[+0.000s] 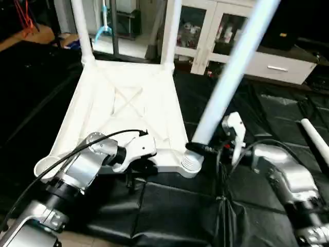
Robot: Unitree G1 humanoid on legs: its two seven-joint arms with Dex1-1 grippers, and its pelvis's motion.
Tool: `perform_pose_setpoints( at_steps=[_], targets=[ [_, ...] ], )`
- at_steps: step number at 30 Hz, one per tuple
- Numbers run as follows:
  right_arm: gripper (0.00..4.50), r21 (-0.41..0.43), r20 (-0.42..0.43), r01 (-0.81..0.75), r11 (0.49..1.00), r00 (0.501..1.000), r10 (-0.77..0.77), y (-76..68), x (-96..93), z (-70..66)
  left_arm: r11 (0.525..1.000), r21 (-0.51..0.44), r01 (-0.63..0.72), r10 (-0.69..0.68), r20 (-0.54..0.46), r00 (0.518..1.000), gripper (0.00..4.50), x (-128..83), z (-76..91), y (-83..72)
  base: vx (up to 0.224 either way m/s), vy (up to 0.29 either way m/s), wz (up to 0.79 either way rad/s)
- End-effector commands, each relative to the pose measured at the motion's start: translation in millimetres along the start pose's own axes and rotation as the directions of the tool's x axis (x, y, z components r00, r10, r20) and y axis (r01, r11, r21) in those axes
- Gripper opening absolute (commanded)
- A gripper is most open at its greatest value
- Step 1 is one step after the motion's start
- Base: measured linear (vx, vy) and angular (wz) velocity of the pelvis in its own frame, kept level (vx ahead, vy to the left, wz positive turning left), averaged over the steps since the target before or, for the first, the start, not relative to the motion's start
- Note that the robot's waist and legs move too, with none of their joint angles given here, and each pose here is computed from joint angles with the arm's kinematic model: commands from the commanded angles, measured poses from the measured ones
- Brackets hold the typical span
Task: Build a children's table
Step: Insert table leg to table base
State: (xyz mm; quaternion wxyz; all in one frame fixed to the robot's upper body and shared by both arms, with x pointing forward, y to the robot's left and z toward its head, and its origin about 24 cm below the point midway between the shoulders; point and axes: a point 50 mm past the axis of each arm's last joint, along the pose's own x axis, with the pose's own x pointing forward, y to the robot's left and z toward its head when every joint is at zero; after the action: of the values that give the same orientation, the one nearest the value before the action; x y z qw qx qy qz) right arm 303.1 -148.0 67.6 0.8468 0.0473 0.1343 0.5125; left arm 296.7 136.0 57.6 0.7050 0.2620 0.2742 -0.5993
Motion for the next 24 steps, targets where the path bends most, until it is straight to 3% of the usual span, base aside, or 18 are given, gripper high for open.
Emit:
perform_pose_setpoints(
  at_steps=[1, 6, 11, 17, 21, 24],
  targets=[
    [1.83, -0.009, -0.12, 0.101, 0.995, 0.988, -0.101, -14.9, -7.9, -17.9, 0.995, -0.05, 0.088, -0.09, -0.041, 0.995, 0.0, 11.2, -14.4, -12.9, 0.0, 0.0, 0.0],
    [1.83, -0.009, -0.16, 0.008, 1.0, 0.987, -0.009, -8.5, -4.1, -20.8, 0.994, -0.047, 0.094, -0.096, -0.044, 0.994, 0.0, 11.1, -14.0, -13.1, 0.0, 0.0, 0.0],
    [1.83, -0.066, -0.26, -0.194, 0.979, 0.95, 0.171, 7.0, 0.1, -21.8, 0.995, -0.044, 0.09, -0.092, -0.049, 0.995, 0.0, 10.1, -14.4, -12.6, 0.0, 0.0, 0.0],
    [1.83, -0.047, -0.333, -0.297, 0.954, 0.905, 0.265, 11.5, -8.6, -30.6, 0.995, -0.047, 0.088, -0.091, -0.051, 0.995, 0.0, 9.5, -15.0, -12.4, 0.0, 0.0, 0.0],
    [1.83, -0.043, -0.33, -0.269, 0.962, 0.913, 0.241, 7.3, -9.4, -34.1, 0.995, -0.046, 0.09, -0.093, -0.053, 0.994, 0.0, 9.4, -15.5, -12.5, 0.0, 0.0, 0.0],
    [1.83, -0.033, -0.267, -0.164, 0.986, 0.952, 0.149, -1.9, -8.5, -34.1, 0.995, -0.047, 0.088, -0.09, -0.052, 0.995, 0.0, 9.3, -15.4, -12.4, 0.0, 0.0, 0.0]
  ],
)
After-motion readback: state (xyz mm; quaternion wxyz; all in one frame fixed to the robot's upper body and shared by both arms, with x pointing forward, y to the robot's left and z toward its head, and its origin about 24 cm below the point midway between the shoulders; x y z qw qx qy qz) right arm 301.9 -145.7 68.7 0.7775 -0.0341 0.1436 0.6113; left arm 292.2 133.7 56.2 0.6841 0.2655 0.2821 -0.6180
